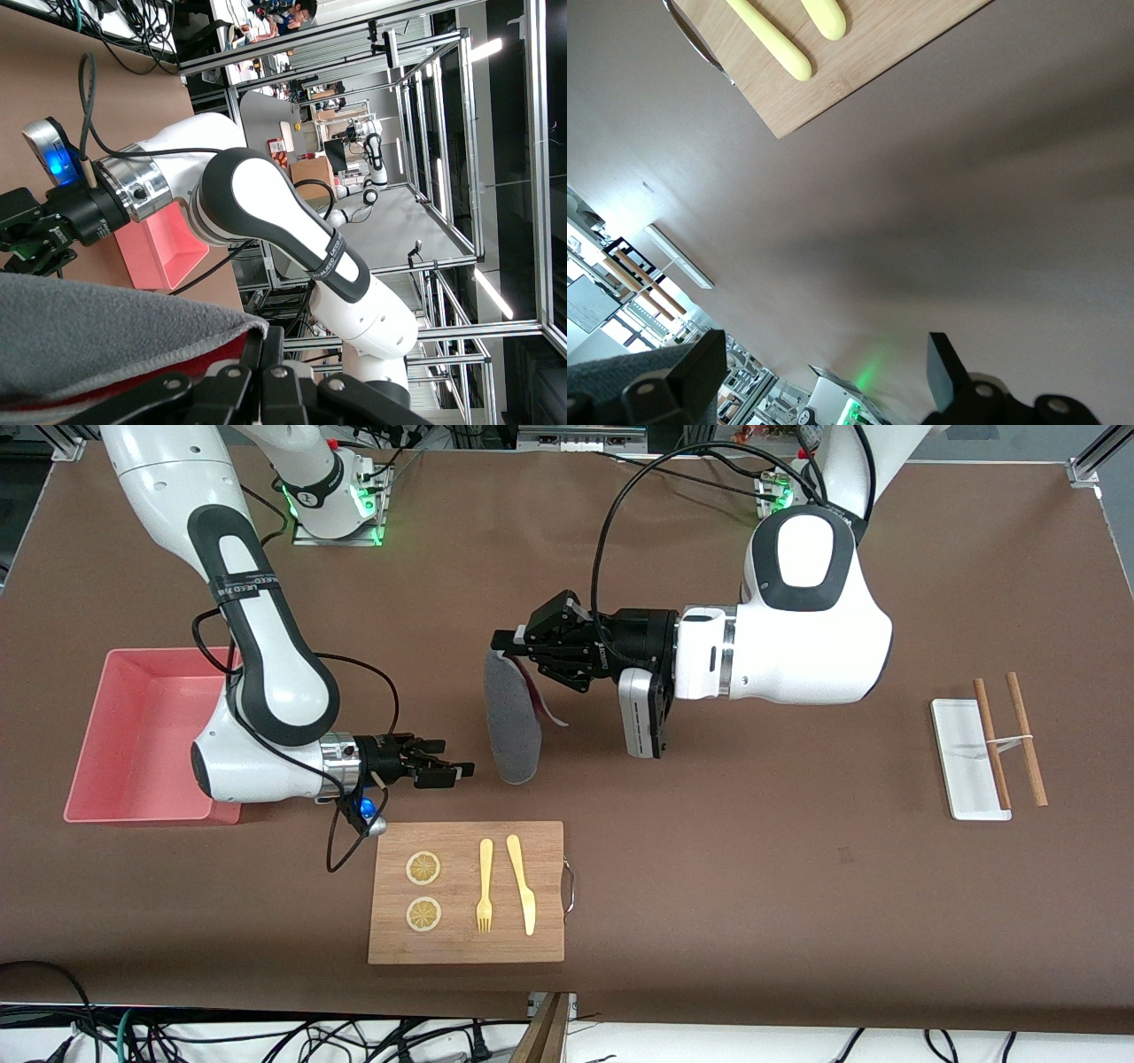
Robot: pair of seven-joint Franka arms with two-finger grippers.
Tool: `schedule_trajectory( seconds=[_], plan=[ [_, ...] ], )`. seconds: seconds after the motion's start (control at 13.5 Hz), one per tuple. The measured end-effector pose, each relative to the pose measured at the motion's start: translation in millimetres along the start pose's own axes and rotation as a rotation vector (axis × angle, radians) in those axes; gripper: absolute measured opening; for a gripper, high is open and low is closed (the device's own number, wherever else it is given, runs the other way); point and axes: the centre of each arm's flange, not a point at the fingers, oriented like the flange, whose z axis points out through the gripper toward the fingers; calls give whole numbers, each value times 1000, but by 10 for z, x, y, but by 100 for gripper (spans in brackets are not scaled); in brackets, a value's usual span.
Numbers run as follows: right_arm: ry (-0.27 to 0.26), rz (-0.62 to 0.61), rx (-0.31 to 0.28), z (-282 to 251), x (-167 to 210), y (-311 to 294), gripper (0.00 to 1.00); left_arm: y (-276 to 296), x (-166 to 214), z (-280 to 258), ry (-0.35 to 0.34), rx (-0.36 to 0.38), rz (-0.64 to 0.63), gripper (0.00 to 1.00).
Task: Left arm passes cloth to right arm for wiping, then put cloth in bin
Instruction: 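Bring the right gripper up beneath the hanging cloth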
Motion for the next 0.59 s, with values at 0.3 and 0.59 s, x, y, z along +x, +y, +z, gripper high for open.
schedule_trajectory(
  seconds=[0.3, 0.59],
  plan=[
    [-88, 45, 156, -5, -84, -145, 100, 0, 0, 1, 0, 0, 0, 2],
    [-178, 20, 290, 38, 0, 67, 100, 0, 0, 1, 0, 0, 0, 2]
  ],
)
